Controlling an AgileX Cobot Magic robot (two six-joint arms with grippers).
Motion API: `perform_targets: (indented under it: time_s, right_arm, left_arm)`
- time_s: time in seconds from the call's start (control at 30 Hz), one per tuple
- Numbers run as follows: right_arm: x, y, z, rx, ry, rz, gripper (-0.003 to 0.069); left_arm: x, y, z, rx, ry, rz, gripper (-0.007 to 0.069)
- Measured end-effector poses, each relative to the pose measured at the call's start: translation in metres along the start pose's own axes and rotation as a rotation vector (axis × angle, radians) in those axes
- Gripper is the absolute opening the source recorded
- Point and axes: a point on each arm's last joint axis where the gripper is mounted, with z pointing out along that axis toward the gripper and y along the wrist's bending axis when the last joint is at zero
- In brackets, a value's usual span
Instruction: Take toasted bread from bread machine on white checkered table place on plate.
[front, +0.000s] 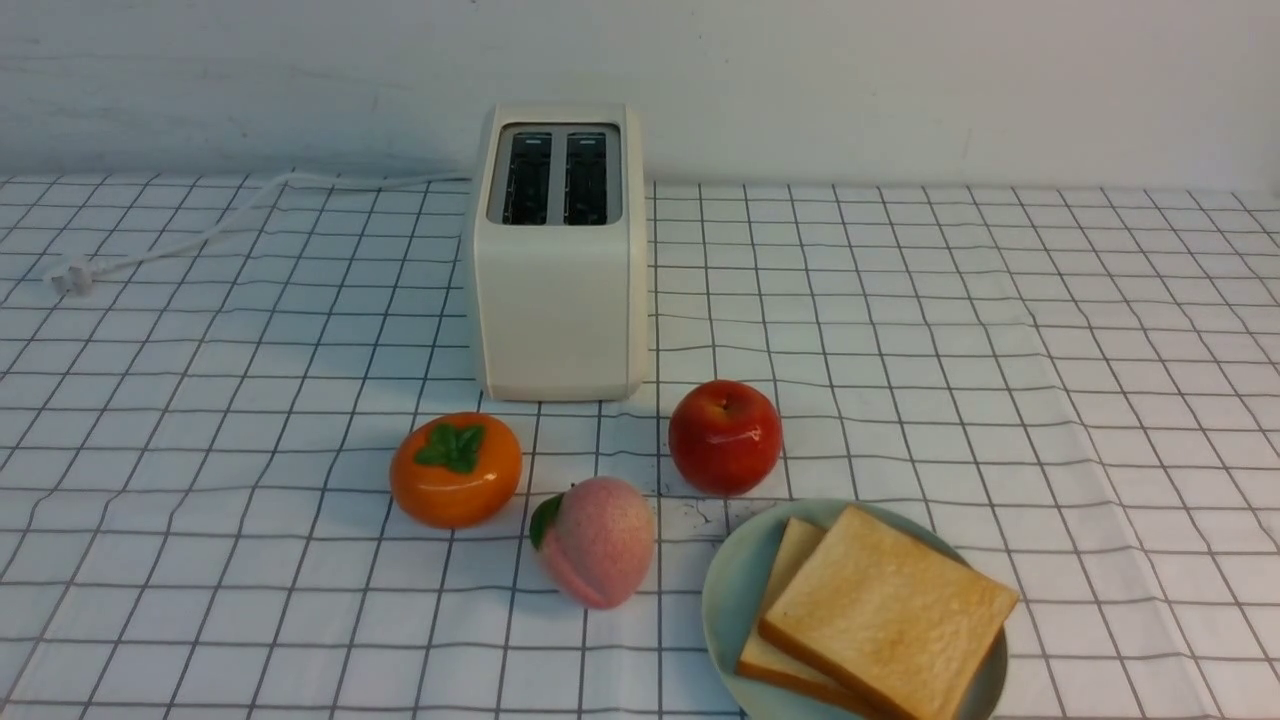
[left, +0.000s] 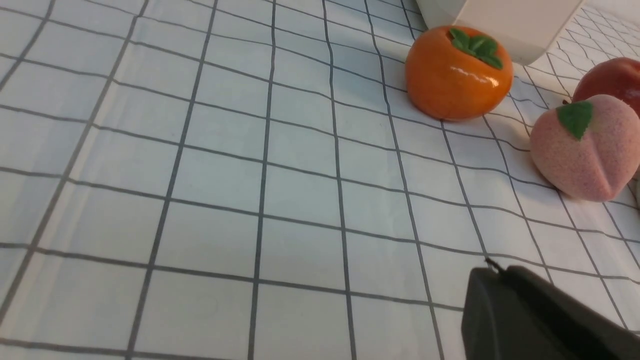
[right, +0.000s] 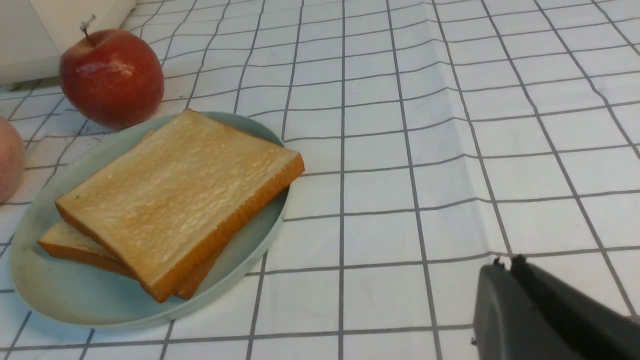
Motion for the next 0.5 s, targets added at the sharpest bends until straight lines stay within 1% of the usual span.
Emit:
perform_targets:
  time_s: [0.5]
  right_arm:
    - [0.0, 0.0, 0.0, 0.0, 0.0, 0.0, 0.0032]
  left_arm:
    - [0.0, 0.0, 0.0, 0.0, 0.0, 0.0, -0.001]
